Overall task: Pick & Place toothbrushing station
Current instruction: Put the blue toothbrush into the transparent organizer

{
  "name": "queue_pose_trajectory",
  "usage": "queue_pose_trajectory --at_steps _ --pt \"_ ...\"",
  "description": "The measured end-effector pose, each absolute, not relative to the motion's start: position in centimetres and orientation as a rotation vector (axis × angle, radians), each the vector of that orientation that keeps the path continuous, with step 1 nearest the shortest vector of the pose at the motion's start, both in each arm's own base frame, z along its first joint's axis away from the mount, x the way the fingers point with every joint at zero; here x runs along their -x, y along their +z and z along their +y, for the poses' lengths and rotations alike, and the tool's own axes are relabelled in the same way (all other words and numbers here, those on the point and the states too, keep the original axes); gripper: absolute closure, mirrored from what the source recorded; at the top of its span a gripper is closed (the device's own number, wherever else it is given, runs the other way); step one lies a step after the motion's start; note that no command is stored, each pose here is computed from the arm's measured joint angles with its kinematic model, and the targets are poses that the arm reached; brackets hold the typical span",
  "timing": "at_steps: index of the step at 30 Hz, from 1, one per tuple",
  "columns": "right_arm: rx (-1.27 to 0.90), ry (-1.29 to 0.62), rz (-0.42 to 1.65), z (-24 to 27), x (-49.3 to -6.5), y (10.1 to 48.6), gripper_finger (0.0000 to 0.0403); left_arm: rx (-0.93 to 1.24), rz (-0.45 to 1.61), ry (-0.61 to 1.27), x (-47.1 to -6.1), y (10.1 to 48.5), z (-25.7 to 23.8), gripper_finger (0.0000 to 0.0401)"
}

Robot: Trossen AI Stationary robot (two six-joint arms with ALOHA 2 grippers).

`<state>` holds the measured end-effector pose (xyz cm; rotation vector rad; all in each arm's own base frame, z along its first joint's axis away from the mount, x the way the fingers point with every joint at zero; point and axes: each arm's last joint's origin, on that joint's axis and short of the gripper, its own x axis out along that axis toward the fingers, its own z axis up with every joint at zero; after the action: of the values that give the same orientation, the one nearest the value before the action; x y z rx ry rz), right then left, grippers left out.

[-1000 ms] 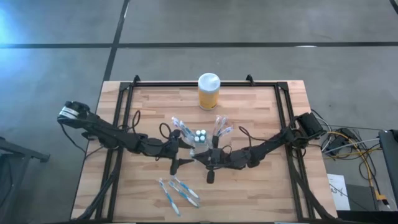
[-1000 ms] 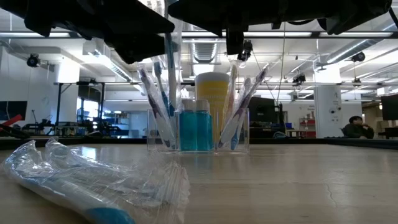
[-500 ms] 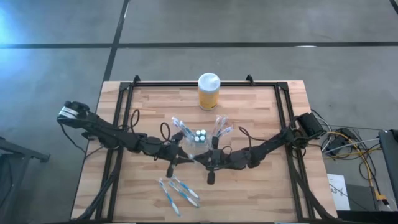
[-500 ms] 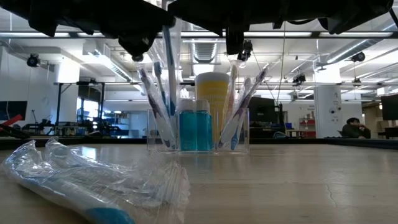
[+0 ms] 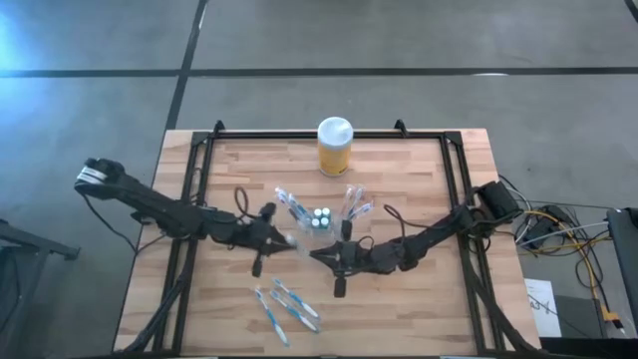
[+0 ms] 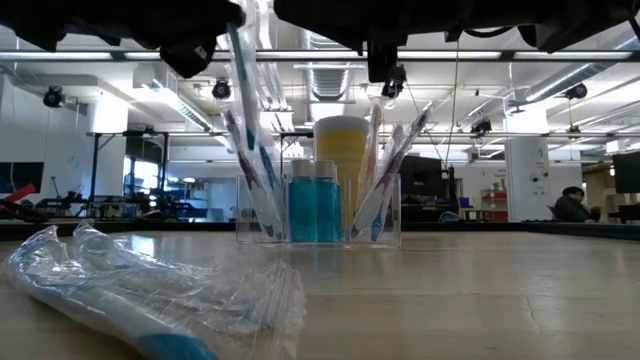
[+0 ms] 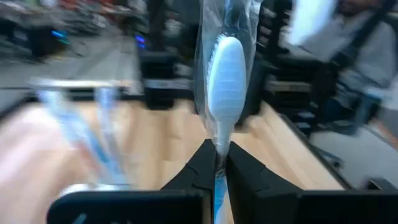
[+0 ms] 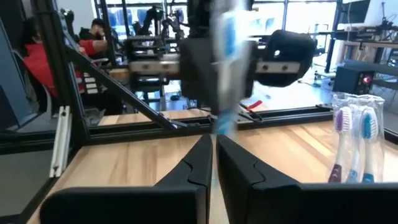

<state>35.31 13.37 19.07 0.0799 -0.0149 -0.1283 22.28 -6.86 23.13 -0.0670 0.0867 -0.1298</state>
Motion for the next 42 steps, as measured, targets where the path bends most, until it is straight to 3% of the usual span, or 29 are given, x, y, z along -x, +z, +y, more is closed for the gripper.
queue_pose_trajectory --at_steps 7,12,42 --pt "-0.039 -0.099 -0.015 14.3 -34.8 19.2 0.0374 0.099 0.031 0.248 -19.6 22.5 -4.7 0.0382" --pt "-0.015 -0.076 -0.014 15.0 -34.5 19.2 0.0374 0.118 -0.014 0.369 -19.6 22.1 -3.6 0.0382" --pt "0.013 -0.048 -0.01 15.9 -34.0 19.1 0.0374 0.195 0.109 0.415 -24.6 14.4 -3.3 0.0382"
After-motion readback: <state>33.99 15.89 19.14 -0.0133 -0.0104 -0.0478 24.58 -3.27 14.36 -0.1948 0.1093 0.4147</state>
